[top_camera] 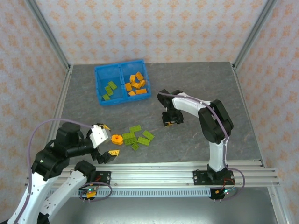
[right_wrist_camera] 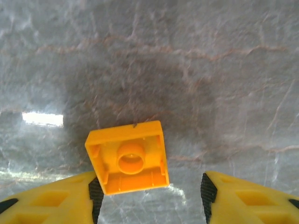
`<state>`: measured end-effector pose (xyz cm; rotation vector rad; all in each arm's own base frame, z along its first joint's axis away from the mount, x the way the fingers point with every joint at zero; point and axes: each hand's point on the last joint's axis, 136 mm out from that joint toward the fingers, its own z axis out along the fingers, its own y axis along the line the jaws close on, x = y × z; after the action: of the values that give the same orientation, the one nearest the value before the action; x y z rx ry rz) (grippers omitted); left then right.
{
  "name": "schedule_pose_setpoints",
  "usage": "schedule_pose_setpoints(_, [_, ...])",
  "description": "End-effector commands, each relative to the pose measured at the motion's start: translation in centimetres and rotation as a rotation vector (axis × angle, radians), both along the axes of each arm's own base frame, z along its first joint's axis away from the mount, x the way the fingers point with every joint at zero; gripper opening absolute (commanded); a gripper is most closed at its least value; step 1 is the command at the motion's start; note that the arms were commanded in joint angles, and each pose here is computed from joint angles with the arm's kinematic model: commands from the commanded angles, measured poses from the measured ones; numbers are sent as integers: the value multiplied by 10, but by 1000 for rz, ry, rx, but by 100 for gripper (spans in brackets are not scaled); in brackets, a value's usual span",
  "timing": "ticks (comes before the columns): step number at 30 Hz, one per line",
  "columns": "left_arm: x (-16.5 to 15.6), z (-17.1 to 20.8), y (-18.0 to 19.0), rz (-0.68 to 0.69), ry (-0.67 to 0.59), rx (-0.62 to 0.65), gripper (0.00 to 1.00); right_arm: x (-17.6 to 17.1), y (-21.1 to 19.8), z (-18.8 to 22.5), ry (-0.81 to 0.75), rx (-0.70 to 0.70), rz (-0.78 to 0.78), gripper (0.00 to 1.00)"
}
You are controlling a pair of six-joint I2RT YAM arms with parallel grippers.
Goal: Sort the legos into containers by color
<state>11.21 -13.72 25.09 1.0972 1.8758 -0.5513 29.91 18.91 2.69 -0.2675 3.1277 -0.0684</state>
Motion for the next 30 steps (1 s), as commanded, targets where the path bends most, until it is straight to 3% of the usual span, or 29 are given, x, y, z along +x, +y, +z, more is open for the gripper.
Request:
schedule_pose_setpoints(1, [-2, -3, -1, -1, 3, -22, 100, 6, 3, -6, 2, 42, 5, 57])
schedule_pose_setpoints(6, [-2, -7, -2, -10, 7, -10, 100, 0, 6, -18, 45, 55, 10, 52])
schedule_pose_setpoints(13, [-3, -8, -1, -13, 0, -7, 100, 6, 7, -10, 16, 55, -12, 33])
schedule_pose_setpoints(18, [-4, 5, -5, -36, -32, -39, 100, 29, 29, 58, -126, 169, -19, 32])
schedule_pose_setpoints(24, [6, 27, -12, -39, -83, -81, 100, 58, 92, 159, -352, 346, 39, 32])
schedule_pose_setpoints(30, [24, 26, -3, 44, -101, -29, 100, 125, 140, 198, -517, 432, -78, 32])
